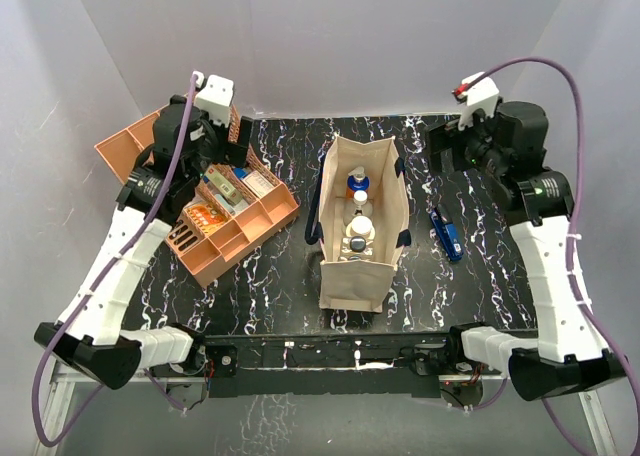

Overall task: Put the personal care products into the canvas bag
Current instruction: Reset both arms

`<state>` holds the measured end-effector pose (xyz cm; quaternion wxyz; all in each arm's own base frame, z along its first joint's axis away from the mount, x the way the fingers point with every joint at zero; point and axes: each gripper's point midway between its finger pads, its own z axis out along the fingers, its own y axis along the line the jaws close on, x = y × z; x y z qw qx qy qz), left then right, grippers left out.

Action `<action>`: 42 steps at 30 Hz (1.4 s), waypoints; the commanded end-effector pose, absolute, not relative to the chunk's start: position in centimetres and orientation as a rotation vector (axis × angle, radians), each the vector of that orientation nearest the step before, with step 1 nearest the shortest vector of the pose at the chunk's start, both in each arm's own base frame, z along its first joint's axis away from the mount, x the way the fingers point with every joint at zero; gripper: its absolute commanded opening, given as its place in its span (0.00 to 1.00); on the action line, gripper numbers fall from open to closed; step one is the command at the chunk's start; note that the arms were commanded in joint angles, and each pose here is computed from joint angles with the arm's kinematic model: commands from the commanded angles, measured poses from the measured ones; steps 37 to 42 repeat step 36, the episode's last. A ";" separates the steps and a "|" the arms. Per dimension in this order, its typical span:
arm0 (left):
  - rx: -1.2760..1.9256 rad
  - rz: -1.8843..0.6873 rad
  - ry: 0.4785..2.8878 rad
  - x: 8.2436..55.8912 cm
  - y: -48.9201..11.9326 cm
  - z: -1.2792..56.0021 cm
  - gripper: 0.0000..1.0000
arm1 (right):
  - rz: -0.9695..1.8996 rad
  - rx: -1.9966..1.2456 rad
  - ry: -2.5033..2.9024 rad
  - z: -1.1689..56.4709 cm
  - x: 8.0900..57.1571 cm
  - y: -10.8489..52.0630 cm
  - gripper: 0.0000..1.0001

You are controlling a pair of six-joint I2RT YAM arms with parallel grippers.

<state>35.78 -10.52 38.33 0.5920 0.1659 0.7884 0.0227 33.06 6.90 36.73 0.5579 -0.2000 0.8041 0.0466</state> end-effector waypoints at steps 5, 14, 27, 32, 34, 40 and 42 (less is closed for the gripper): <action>0.109 0.039 1.720 35.1 -5.3 39.4 0.97 | 0.005 -0.297 1.691 42.6 33.0 2.5 0.99; 0.166 0.022 1.707 34.6 -4.2 39.9 0.97 | -0.050 -0.176 1.597 45.1 30.5 -0.9 0.99; 0.161 0.000 1.731 34.3 -4.0 40.4 0.97 | -0.067 -0.153 1.631 43.2 30.4 -1.7 0.99; 0.170 -0.018 1.744 34.5 -4.3 39.9 0.97 | -0.067 -0.148 1.640 42.7 30.4 -1.8 0.99; 0.172 -0.019 1.750 34.5 -4.4 39.7 0.97 | -0.062 -0.149 1.642 42.6 30.5 -1.8 0.99; 0.172 -0.020 1.754 34.6 -4.4 39.5 0.97 | -0.056 -0.153 1.642 42.6 30.5 -1.6 0.99; 0.172 -0.020 1.754 34.6 -4.4 39.5 0.97 | -0.056 -0.153 1.642 42.6 30.5 -1.6 0.99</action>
